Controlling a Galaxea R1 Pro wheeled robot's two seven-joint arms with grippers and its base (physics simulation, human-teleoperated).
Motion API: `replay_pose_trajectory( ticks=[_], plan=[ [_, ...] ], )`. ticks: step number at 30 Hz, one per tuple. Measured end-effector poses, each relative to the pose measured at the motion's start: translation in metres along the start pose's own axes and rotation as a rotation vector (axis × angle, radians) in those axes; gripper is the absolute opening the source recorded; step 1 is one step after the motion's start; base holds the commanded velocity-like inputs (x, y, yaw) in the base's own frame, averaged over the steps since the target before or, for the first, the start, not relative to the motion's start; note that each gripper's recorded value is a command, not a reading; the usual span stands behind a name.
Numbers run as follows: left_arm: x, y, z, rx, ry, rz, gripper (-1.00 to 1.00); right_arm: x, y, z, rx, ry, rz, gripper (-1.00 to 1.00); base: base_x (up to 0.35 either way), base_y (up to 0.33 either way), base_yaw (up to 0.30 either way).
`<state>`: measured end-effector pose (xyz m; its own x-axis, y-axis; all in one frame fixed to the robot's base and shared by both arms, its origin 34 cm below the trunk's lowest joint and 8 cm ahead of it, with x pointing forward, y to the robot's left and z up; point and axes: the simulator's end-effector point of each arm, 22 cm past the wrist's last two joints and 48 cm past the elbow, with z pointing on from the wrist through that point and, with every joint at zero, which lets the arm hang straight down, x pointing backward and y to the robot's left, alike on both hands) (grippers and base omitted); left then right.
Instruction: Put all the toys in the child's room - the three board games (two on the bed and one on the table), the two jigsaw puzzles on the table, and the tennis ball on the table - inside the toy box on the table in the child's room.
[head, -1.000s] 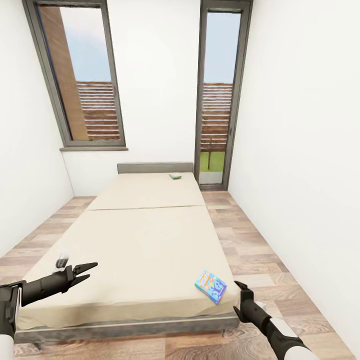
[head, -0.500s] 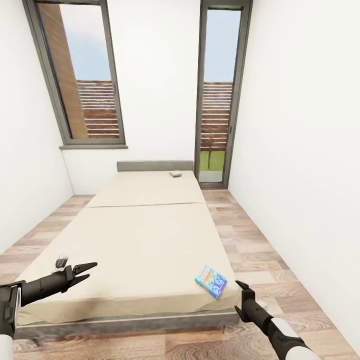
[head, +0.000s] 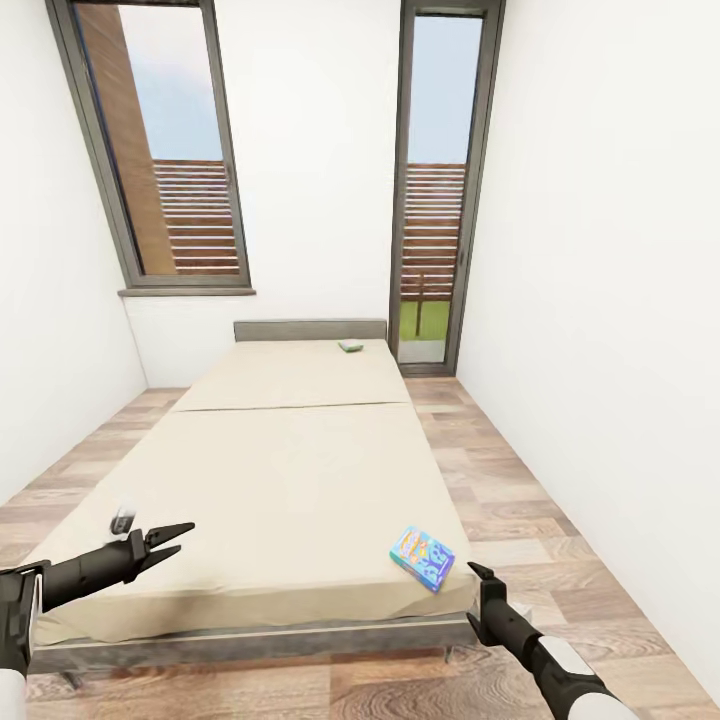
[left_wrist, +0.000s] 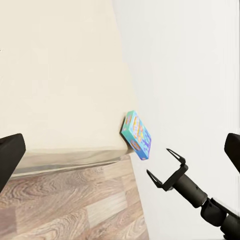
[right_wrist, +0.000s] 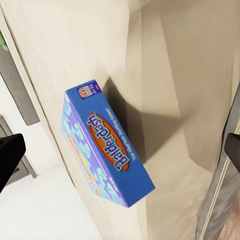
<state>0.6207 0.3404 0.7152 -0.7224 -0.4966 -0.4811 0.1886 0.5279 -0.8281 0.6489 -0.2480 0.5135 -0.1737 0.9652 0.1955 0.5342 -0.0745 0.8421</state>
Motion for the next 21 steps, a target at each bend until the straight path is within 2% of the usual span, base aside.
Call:
replay_pose_trajectory(
  ticks=[9, 16, 21],
  plan=[
    [0.001, -0.005, 0.001, 0.023, 0.002, 0.001, 1.00, 0.005, -0.001, 0.001, 0.006, 0.016, -0.020, 1.00, -0.001, 0.003, 0.000],
    [0.001, -0.006, 0.001, 0.026, 0.002, 0.001, 1.00, 0.010, -0.001, 0.002, 0.011, 0.029, -0.040, 1.00, -0.061, 0.132, 0.000],
    [0.001, -0.006, 0.001, 0.026, 0.002, 0.001, 1.00, 0.011, -0.001, 0.002, 0.011, 0.031, -0.042, 1.00, -0.016, 0.036, 0.000]
  ],
)
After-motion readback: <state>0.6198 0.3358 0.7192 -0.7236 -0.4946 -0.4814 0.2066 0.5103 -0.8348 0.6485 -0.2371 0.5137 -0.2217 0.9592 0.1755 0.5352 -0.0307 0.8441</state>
